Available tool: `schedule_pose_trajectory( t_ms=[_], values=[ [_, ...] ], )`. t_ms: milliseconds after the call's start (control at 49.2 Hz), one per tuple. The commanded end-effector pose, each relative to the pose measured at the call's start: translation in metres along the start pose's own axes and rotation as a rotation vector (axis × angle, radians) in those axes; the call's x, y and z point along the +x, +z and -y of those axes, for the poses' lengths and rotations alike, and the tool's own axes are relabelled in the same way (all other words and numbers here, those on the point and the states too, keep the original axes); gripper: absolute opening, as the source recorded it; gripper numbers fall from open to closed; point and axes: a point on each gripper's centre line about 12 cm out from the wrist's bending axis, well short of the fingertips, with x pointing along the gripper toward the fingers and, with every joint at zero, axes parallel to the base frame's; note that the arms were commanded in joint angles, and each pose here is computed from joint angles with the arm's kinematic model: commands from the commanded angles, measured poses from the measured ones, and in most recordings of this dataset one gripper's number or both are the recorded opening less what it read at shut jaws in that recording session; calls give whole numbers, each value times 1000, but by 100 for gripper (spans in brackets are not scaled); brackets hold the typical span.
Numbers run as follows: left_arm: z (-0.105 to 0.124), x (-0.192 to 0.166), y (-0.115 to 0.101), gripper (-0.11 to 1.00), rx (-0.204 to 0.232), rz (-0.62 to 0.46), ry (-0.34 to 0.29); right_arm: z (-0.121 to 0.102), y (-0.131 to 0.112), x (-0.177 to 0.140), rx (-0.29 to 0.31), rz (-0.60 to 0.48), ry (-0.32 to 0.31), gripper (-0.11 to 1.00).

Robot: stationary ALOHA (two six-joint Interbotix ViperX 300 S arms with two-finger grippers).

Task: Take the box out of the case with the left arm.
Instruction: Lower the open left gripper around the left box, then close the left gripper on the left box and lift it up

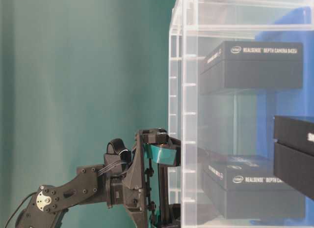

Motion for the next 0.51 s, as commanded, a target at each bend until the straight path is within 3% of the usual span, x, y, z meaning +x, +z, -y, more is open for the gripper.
schedule_pose_trajectory(
  t_ms=[0,102,203,488],
  values=[
    [0,-2,2,87,-9,7,-12,0,4,-7,3,20,3,1],
    [0,-2,2,80,-6,7,-12,0,4,-7,3,18,3,1],
    [1,-3,2,62,-10,8,-15,0,4,-7,3,20,3,1],
    [1,-4,2,62,-7,9,-19,0,4,-7,3,18,3,1]
  ],
)
